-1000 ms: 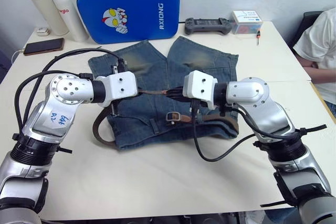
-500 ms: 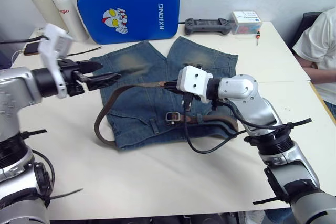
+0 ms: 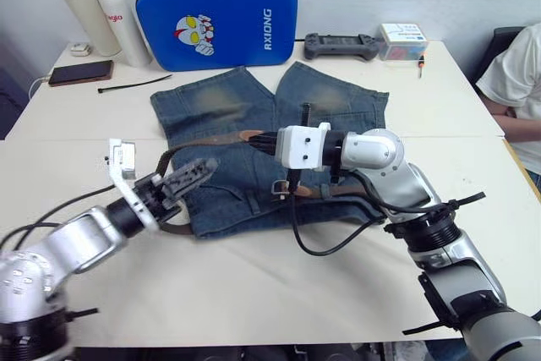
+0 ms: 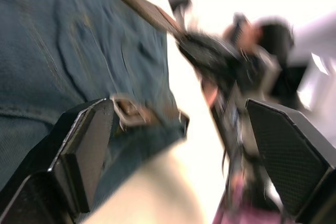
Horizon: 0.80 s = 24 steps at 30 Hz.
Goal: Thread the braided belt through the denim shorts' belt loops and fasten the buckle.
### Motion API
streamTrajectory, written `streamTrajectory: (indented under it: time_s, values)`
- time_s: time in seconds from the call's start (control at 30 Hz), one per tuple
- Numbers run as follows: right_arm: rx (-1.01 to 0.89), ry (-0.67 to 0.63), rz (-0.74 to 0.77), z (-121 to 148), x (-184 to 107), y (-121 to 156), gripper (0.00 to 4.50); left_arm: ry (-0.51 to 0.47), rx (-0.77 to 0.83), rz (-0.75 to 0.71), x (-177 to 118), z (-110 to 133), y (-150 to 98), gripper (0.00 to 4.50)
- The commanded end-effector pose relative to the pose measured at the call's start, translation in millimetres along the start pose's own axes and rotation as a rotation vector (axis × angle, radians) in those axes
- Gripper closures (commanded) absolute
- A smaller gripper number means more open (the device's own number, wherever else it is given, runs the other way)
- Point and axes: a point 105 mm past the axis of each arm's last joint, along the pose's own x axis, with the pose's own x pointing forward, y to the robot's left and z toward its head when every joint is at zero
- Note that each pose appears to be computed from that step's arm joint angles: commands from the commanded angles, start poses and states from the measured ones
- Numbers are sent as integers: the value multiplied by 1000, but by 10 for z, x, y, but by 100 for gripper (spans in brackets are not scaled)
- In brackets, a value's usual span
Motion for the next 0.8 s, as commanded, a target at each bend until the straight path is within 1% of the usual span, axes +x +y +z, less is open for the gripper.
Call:
streamTrajectory:
  time_s: [0.03,0.2,0.4,0.53,0.67,0.77,0.8]
  values:
    - [-38,-22,-25,80,-62,-48,450,-160,-163,60,183,14,-198,7]
    - [-36,-12,-30,71,-89,-44,450,-238,-320,156,281,109,-223,7]
    - [-35,3,-35,60,-123,-40,450,-278,-381,260,249,228,-78,7]
    - [-38,0,-42,81,-131,-58,450,-268,-410,293,260,216,9,7]
    - [-28,-16,-35,125,-131,-45,450,-266,-462,287,317,223,37,7]
    - [-29,-11,-35,130,-144,-40,450,-258,-487,284,361,217,51,90]
    - [-27,-7,-36,126,-151,-40,450,-261,-490,278,369,228,46,127]
